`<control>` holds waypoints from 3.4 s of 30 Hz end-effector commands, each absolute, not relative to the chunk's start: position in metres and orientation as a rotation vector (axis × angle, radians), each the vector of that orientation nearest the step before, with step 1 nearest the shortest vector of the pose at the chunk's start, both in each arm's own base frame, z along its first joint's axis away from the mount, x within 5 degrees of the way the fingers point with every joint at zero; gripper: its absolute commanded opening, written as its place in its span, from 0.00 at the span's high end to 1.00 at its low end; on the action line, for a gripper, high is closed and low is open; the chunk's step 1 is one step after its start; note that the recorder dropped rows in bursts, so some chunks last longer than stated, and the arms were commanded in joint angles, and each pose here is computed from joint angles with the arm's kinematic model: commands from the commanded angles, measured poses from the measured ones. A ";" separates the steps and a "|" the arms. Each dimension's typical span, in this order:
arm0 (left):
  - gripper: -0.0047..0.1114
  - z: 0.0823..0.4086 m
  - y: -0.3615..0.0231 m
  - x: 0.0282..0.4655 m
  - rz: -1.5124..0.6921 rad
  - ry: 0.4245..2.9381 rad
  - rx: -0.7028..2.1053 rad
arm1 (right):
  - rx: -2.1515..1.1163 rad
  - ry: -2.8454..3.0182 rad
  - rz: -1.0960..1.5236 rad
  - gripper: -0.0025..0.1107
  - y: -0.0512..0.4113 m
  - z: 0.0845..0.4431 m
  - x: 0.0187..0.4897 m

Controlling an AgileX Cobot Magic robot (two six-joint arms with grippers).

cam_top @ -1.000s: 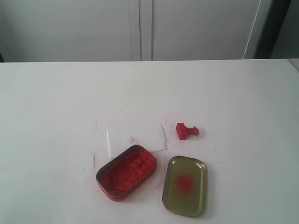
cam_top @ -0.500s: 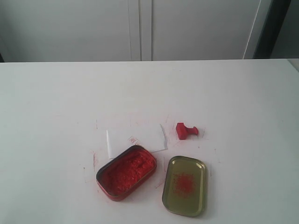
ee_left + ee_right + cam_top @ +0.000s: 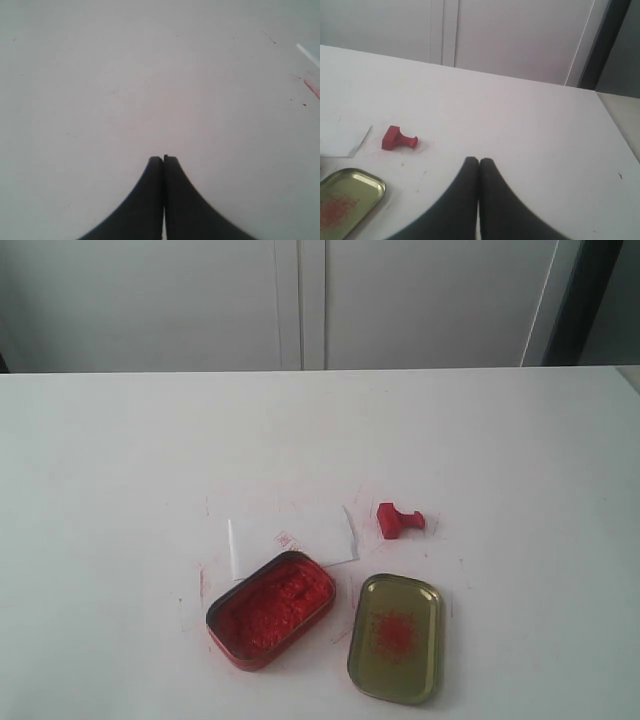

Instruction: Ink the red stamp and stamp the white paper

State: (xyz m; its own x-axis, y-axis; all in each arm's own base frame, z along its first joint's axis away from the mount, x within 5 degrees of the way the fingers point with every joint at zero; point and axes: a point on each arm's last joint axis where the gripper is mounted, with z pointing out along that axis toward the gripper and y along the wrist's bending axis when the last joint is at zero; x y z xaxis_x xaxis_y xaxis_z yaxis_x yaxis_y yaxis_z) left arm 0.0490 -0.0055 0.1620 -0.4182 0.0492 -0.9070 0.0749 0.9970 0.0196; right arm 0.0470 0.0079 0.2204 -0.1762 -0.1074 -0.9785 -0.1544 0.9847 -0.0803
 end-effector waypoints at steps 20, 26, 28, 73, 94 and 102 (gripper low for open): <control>0.96 0.160 -0.006 0.049 -0.039 2.002 0.076 | -0.199 1.795 0.051 0.98 0.008 0.208 0.048; 0.96 0.160 -0.006 0.049 -0.039 2.002 0.076 | -0.122 1.803 0.112 0.98 0.008 0.208 0.048; 0.96 0.160 -0.006 0.049 -0.039 2.002 0.076 | -0.031 1.811 0.185 0.98 0.008 0.208 0.048; 0.96 0.160 -0.006 0.049 -0.039 2.002 0.076 | -0.182 1.826 0.012 0.98 0.006 0.181 0.053; 0.96 0.160 -0.006 0.049 -0.039 2.002 0.076 | -0.088 1.833 0.119 0.98 0.008 0.182 0.053; 0.96 0.160 -0.006 0.049 -0.039 2.002 0.076 | -0.088 1.833 0.119 0.98 0.008 0.182 0.053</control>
